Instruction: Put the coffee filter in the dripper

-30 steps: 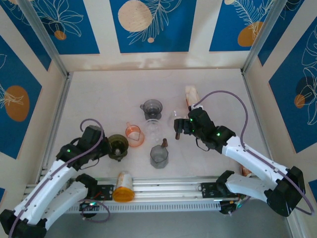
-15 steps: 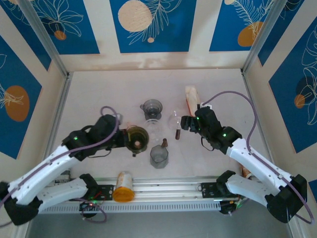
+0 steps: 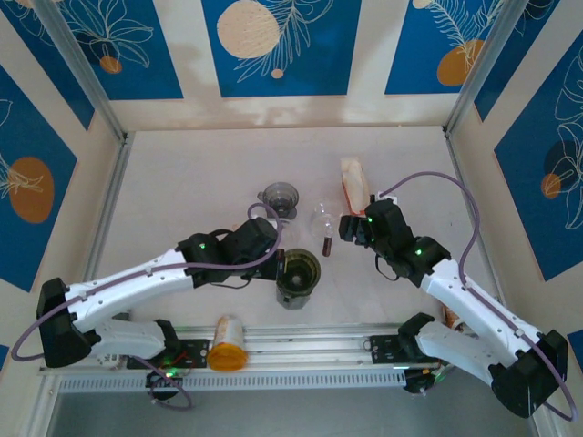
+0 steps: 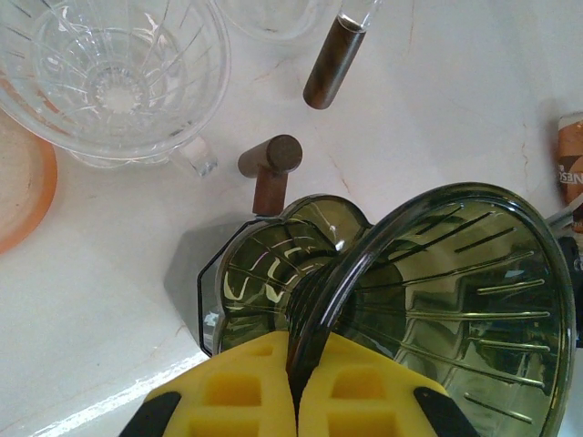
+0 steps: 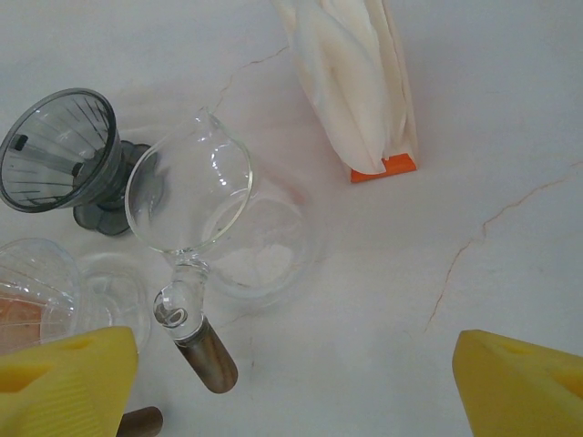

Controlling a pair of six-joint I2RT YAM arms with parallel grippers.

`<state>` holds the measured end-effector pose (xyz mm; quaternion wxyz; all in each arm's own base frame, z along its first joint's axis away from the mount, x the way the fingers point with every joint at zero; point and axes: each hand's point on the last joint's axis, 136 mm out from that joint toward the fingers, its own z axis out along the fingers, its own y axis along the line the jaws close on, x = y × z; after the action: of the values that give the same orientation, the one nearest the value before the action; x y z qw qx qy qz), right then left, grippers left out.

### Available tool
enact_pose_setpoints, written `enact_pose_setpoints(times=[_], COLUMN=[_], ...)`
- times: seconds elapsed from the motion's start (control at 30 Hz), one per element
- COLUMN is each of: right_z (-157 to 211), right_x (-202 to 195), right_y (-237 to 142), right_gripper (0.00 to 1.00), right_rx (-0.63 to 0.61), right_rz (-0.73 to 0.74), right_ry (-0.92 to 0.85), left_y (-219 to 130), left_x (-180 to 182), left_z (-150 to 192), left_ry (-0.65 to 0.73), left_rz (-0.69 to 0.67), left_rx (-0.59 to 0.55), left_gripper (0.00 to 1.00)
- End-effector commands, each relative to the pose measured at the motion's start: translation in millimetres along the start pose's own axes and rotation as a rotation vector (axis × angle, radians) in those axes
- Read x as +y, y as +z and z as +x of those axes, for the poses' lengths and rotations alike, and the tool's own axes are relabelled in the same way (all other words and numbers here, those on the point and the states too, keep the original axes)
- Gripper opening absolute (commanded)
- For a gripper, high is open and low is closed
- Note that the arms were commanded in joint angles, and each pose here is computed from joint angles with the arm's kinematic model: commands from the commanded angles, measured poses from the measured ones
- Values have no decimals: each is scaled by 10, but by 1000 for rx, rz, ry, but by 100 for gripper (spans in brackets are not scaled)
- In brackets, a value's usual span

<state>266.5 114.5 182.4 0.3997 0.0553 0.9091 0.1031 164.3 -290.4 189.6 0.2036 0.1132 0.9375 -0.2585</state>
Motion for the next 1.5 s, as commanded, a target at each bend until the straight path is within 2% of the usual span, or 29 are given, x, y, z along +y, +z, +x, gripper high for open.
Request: enact_pose_setpoints(times=[0.0, 0.27, 0.73, 0.93, 1.13, 1.23, 1.3, 1.37, 1.47], right_z=[23, 28, 43, 55, 31, -37, -141, -243, -411], right_x=[-27, -18, -3, 18, 55, 119, 148, 142, 59], right_y=[-18, -15, -19, -15, -18, -11, 14, 50, 192], right_gripper=[90, 90, 90, 90, 90, 82, 70, 63, 58], right_rx=[4, 6, 16, 22, 22, 15, 10, 10, 24], right_rz=[-2, -7, -16, -28, -42, -68, -71, -66, -42], right_ry=[17, 18, 20, 22, 21, -7, -28, -34, -22], left_y=[-44, -69, 83, 57, -60, -205, -353, -474, -625], left_x=[-49, 137, 216, 269, 255, 280, 329, 373, 500], left_z=[-58, 20, 97, 85, -12, -156, -280, -371, -450], left_ry=[-14, -35, -87, -99, -95, -82, -74, -60, -46], left_rz=[15, -40, -12, -14, -6, -12, -29, -40, -79], left_rx=[-28, -14, 3, -9, -57, -131, -213, -284, -373], left_gripper=[0, 0, 0, 31, 71, 88, 100, 100, 100])
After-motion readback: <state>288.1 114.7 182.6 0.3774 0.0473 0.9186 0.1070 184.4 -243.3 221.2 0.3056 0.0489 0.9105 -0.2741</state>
